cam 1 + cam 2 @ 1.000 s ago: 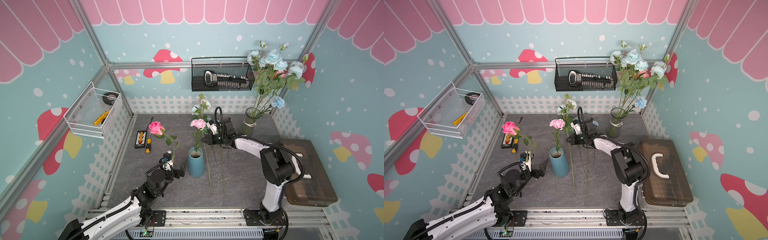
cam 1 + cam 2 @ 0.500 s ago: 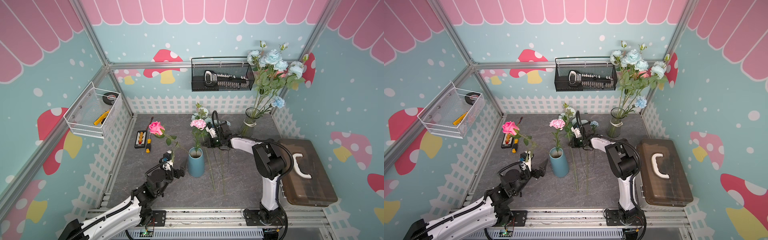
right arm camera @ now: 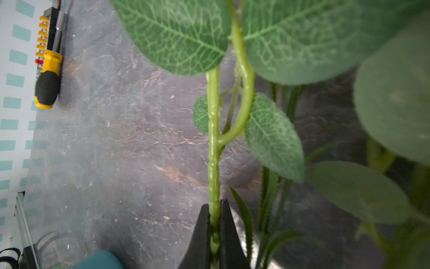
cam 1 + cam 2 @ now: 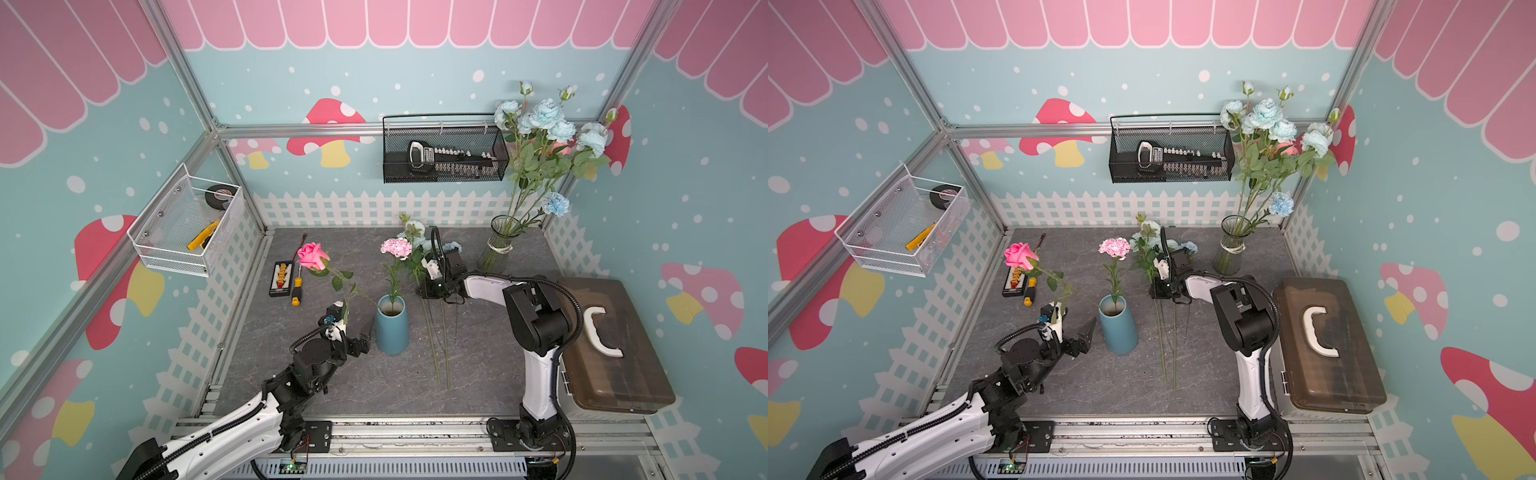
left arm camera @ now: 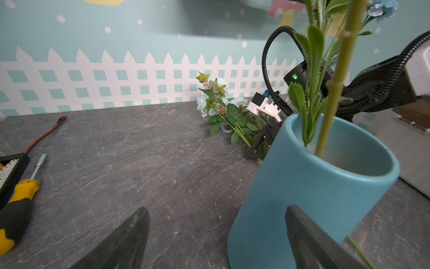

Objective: Pick out blue flowers from the vase
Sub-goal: Place the flower at the center of the board, then pick up the vase from the center of the board.

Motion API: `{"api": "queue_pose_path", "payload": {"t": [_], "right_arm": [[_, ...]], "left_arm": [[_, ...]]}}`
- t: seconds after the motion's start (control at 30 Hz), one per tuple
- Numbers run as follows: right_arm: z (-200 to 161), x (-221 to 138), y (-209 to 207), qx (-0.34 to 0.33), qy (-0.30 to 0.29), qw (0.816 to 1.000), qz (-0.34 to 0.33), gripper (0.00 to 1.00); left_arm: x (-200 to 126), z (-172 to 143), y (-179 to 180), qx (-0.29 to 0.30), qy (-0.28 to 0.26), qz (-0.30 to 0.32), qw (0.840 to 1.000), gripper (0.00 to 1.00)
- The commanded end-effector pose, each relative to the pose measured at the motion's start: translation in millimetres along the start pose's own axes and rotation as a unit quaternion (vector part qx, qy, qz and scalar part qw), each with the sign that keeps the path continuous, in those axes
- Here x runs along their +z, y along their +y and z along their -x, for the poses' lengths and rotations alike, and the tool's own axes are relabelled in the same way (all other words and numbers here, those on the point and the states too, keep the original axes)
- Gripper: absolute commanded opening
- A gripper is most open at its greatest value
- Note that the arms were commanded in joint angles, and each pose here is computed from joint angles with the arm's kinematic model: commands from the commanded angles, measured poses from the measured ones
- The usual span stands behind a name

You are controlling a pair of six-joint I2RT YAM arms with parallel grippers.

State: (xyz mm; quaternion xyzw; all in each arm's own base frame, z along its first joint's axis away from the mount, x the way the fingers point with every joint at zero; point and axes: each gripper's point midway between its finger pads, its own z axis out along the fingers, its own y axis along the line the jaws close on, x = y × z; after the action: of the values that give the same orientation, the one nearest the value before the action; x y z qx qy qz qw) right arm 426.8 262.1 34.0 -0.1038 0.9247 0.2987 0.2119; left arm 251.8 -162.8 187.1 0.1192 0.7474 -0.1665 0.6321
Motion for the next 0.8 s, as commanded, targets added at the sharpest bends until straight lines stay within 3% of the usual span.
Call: {"api": "queue_pose_path", "payload": {"t": [0.0,0.17,0.3,0.57,0.67,0.77], "right_arm": [[1,-2,0,-0.012,-0.013,1.000,-0.006,0.15],[10,-23,13,-0.042,-0.062,0.997,0.008,0.33],[23,-57,34,-0.078,-0.130,0.988,0.031,0.41],[24,-105,45,-0.119,-0.208,0.971,0.019,0.44],[24,-106,44,-0.120,-0.209,0.970,0.016,0.44],[23,-105,44,-0.120,-0.207,0.971,0.018,0.44]], "left_arm": [[-2,21,-1,-0.014,-0.021,0.000,1.000,0.92],[-6,19,4,-0.042,0.029,0.018,0.999,0.92],[-16,23,-9,-0.096,0.066,-0.019,0.993,0.91],[-33,58,-22,-0.137,0.077,-0.051,0.986,0.86],[-25,62,-33,-0.140,0.109,-0.066,0.982,0.79],[-14,55,-50,-0.148,0.167,-0.082,0.971,0.79]]}}
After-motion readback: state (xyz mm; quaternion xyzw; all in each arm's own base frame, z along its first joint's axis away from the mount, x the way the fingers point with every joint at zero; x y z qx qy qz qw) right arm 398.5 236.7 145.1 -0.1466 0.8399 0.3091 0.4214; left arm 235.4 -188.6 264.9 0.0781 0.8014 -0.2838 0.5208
